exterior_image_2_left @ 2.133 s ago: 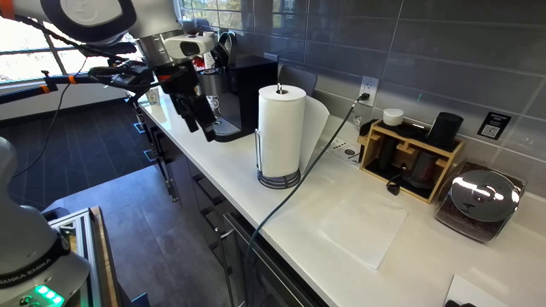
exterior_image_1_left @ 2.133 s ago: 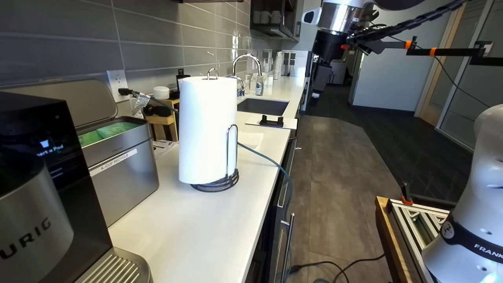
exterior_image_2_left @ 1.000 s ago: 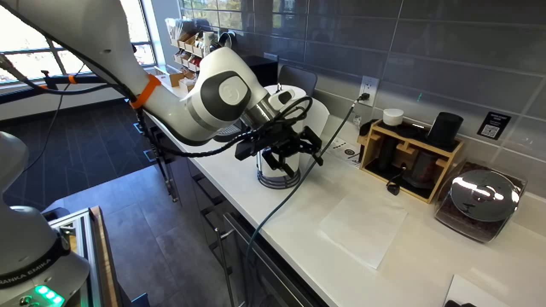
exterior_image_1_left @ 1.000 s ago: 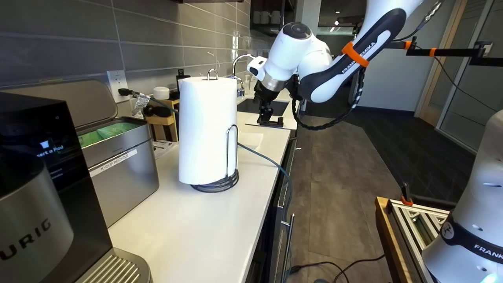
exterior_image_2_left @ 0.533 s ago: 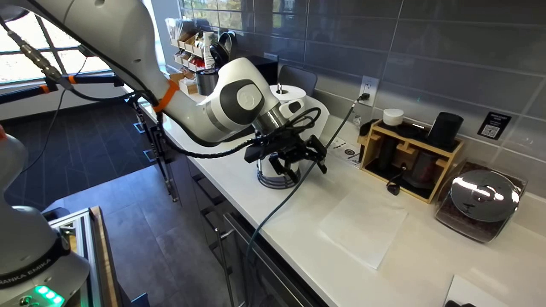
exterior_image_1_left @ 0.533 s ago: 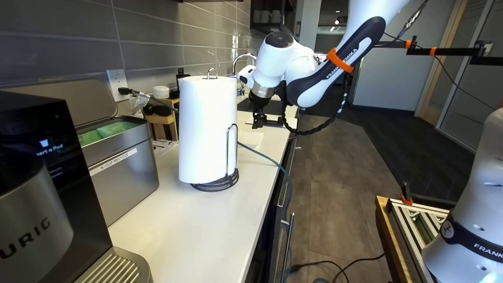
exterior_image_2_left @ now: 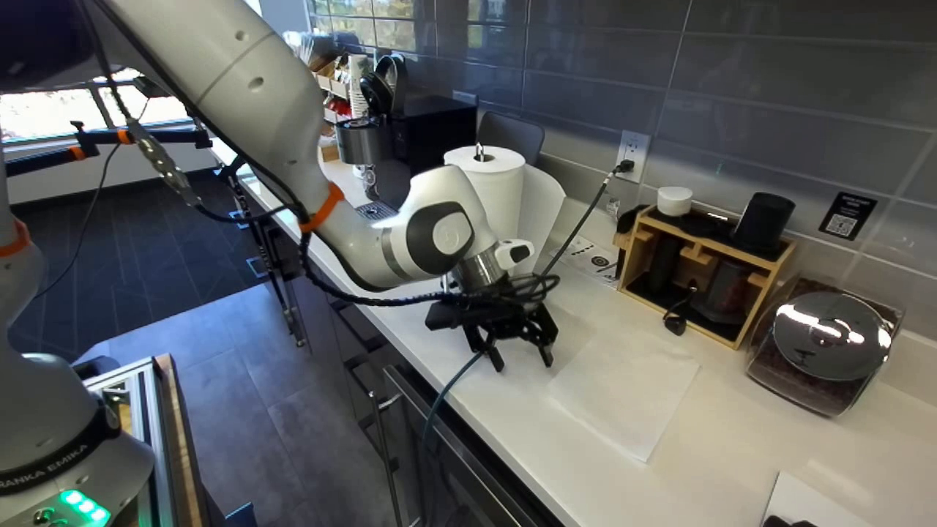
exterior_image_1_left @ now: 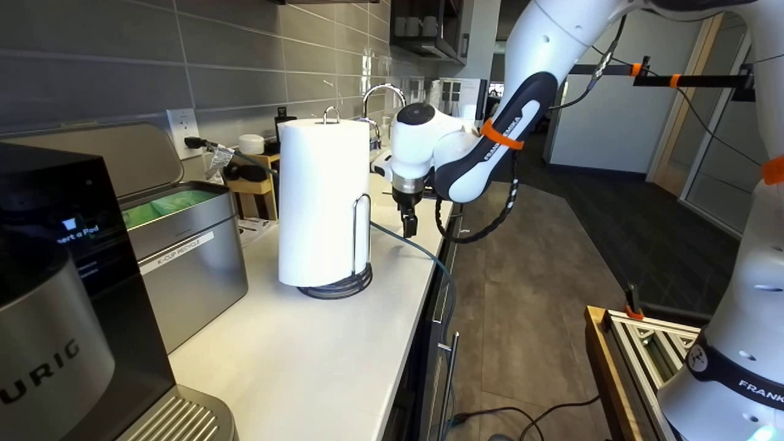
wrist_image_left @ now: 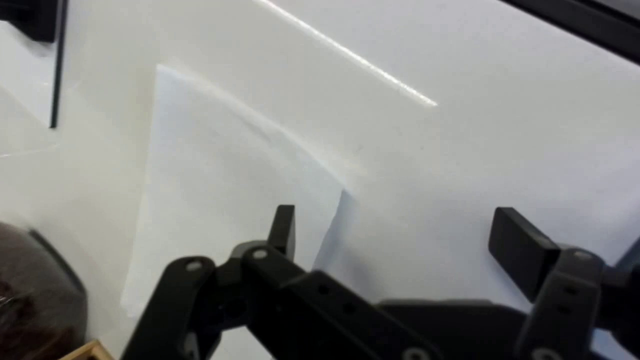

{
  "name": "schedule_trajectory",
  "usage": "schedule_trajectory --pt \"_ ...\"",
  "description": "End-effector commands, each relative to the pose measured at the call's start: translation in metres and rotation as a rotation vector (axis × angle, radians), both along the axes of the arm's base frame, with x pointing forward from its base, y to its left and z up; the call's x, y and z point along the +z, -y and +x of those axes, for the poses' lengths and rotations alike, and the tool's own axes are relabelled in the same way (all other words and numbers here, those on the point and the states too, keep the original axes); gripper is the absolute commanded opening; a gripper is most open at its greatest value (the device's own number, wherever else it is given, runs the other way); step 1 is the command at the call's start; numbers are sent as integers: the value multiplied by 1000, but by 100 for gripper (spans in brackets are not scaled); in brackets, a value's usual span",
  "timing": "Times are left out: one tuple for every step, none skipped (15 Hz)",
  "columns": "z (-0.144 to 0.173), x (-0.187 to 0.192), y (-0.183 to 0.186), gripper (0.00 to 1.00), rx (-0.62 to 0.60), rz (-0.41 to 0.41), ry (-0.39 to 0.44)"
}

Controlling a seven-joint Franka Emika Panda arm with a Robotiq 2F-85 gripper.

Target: Move the paper towel to the left, then move the roll and holder to the right

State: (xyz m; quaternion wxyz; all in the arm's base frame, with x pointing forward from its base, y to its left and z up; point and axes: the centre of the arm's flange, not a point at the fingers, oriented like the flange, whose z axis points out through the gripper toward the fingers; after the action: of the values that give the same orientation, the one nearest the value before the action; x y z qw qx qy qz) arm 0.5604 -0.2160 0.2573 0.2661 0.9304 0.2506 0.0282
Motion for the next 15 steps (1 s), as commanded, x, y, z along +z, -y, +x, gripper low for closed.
schedule_trajectory --pt "37 -36 29 100 -5 38 44" --pt "43 -37 33 100 -2 38 72" --pt "49 -30 37 100 10 30 105" --pt "55 -25 40 100 19 23 129" --pt "60 -18 44 100 21 12 152" --pt "66 -14 49 100 17 0 171" --pt "71 -14 53 100 11 -16 164" --pt "74 -17 58 100 6 -28 154" --pt "76 -23 61 100 0 -33 142" --pt "77 -27 64 100 -6 -38 134" --pt "78 -33 68 100 -12 -35 123" --pt "79 -38 70 100 -15 -33 119" --pt "79 -41 71 100 -23 -30 121" --pt "79 -42 72 100 -26 -25 124" --pt "82 -37 74 100 -36 -16 138"
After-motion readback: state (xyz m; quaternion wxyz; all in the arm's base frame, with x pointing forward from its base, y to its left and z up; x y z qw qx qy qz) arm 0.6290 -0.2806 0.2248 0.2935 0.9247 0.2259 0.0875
